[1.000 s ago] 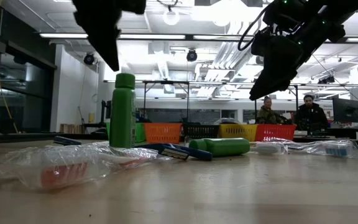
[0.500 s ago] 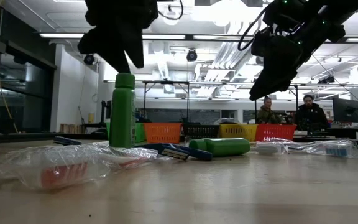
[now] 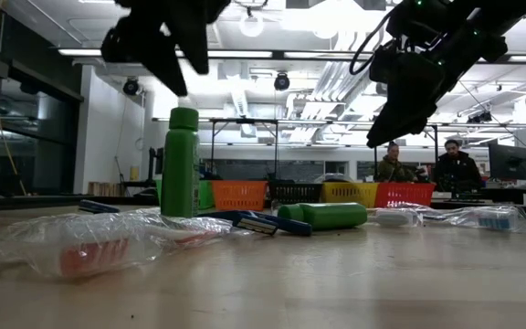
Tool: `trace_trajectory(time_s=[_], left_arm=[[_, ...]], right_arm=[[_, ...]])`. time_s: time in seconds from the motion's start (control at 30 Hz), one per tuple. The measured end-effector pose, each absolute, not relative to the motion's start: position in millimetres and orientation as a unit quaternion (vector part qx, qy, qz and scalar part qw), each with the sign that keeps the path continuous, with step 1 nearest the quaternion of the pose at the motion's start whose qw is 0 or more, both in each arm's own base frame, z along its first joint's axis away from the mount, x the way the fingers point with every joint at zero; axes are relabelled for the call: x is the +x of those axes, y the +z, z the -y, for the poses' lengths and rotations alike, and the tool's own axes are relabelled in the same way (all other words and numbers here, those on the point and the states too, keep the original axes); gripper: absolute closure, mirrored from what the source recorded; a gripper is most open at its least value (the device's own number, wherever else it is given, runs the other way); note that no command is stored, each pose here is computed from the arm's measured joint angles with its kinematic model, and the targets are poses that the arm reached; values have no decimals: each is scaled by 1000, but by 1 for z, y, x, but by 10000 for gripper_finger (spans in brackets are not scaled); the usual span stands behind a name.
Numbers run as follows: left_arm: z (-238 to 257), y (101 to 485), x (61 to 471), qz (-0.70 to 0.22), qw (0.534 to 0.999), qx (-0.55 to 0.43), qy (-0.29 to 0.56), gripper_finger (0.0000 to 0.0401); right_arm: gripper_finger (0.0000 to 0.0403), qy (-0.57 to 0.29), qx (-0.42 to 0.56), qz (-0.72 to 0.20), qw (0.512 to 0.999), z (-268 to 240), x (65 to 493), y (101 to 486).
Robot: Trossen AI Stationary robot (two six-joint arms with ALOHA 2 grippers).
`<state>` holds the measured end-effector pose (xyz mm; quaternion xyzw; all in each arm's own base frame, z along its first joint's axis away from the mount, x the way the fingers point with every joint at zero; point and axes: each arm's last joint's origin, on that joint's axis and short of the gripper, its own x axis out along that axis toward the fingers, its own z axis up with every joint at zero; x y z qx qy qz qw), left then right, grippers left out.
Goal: Pick & Place Travel size toiletries
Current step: Put the green shampoo bottle into the green bin
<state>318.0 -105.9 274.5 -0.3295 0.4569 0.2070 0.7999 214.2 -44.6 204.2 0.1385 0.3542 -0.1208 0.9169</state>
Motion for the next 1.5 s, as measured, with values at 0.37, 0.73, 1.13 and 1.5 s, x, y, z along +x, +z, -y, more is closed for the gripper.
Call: trace_trajectory(time_s=[0.37, 0.73, 1.13, 1.5], left_arm=[[124, 287, 344, -504, 783, -281, 232, 219], [128, 279, 358, -548, 751, -244, 276, 219], [128, 277, 358, -546, 760, -229, 267, 170], [127, 276, 354, -528, 710, -318, 342, 149]], right_arm=[[247, -121, 138, -359, 915, 44, 214, 204], [247, -118, 133, -374, 910, 44, 211, 201], [247, -118, 131, -375, 910, 44, 211, 201], [247, -116, 128, -375, 911, 44, 211, 201]])
